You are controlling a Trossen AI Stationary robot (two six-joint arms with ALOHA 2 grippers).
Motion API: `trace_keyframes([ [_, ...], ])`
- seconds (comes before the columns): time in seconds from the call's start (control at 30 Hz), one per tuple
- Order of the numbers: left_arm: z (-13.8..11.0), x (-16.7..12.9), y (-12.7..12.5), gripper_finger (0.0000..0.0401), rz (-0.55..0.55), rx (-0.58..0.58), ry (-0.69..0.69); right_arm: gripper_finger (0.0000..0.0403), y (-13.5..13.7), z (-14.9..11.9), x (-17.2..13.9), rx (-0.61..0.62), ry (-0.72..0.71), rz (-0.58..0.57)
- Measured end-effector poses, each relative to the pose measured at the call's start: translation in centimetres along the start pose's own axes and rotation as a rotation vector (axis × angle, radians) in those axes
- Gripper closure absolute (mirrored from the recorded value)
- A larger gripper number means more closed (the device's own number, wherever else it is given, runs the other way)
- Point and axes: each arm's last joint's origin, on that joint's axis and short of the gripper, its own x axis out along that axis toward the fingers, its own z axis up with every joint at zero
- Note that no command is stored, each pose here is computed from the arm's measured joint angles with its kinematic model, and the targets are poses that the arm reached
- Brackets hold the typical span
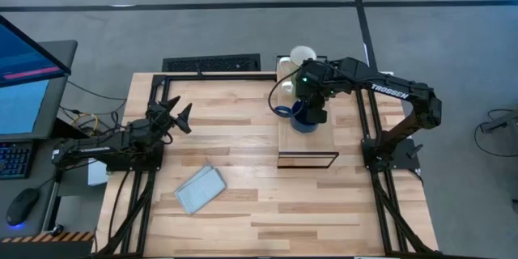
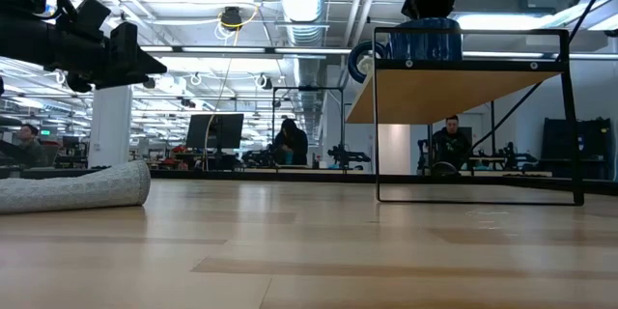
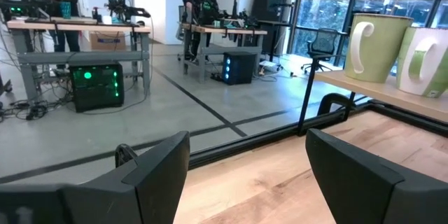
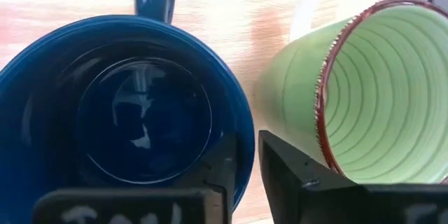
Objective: Stack small to large cups/mugs on shelf
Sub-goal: Put the blue mug on the shelf
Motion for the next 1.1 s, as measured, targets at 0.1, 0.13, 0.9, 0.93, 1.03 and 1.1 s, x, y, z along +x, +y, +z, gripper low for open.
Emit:
trace_keyframes([
  [0.1, 0.0, 0.0, 0.0, 0.0124, 0.0, 0.0, 0.0, 0.0338, -0.01, 0.01, 0.0, -0.011, -0.001, 0.0],
  [0.13, 0.0, 0.0, 0.0, 0.0124, 0.0, 0.0, 0.0, 0.0344, -0.01, 0.02, 0.0, -0.011, -0.003, 0.0],
  [0.9, 0.01, 0.0, 0.0, 0.0124, 0.0, -0.001, 0.0, 0.0354, -0.06, 0.18, -0.02, -0.053, -0.02, -0.003],
  [0.93, 0.01, 0.0, 0.0, 0.0124, 0.0, -0.001, 0.0, 0.0353, -0.06, 0.18, -0.02, -0.05, -0.02, -0.003],
  [1.03, 0.01, 0.0, 0.0, 0.0124, 0.0, -0.001, 0.0, 0.0349, -0.06, 0.18, -0.02, -0.037, -0.02, -0.003],
  [1.1, 0.01, 0.0, 0.0, 0.0124, 0.0, -0.001, 0.0, 0.0346, 0.0, 0.17, -0.03, -0.038, -0.018, -0.001],
])
